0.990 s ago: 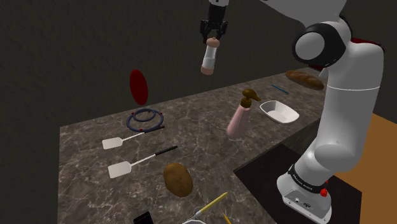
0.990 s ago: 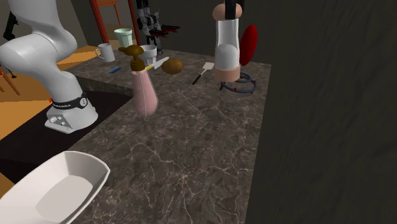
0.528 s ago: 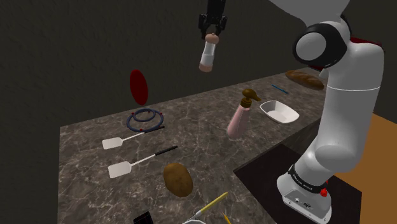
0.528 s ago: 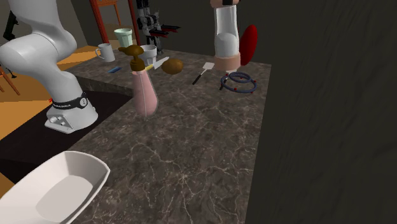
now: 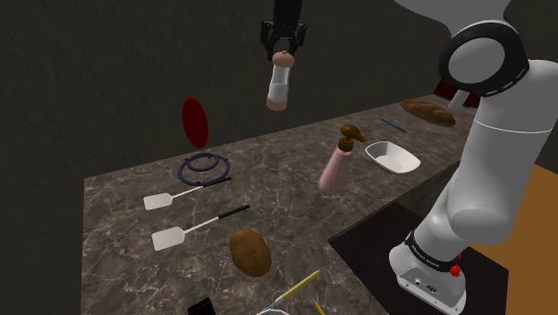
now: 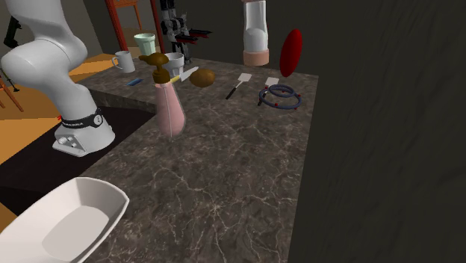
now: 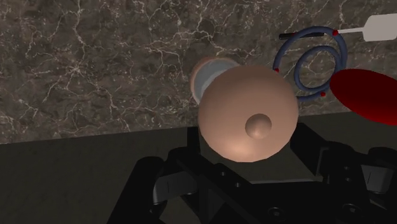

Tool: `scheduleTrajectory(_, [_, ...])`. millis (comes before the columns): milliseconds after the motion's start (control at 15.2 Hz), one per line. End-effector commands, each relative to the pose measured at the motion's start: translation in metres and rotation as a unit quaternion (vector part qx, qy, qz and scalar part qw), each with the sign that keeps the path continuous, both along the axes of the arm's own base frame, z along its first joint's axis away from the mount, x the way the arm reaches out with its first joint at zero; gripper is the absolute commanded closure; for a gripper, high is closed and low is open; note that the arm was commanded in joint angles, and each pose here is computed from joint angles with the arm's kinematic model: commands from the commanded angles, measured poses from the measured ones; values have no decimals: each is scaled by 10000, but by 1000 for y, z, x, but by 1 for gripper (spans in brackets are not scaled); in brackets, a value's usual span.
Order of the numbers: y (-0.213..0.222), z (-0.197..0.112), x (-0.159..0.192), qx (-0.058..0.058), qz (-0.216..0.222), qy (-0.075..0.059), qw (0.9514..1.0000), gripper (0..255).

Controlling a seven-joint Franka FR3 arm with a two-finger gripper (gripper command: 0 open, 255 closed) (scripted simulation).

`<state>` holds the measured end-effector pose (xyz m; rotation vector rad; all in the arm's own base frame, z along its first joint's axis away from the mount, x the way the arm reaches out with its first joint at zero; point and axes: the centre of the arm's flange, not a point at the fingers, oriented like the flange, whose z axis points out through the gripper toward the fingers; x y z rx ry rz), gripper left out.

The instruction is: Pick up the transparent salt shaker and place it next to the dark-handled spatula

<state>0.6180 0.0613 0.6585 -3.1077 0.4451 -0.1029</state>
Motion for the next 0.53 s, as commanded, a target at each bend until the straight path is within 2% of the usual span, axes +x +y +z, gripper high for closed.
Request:
scheduleTrajectory(0, [24,0,-7,-1,-6,-1,10000,255])
scheduleTrajectory(462, [113,1,-32,-1,-6,-1,10000,255])
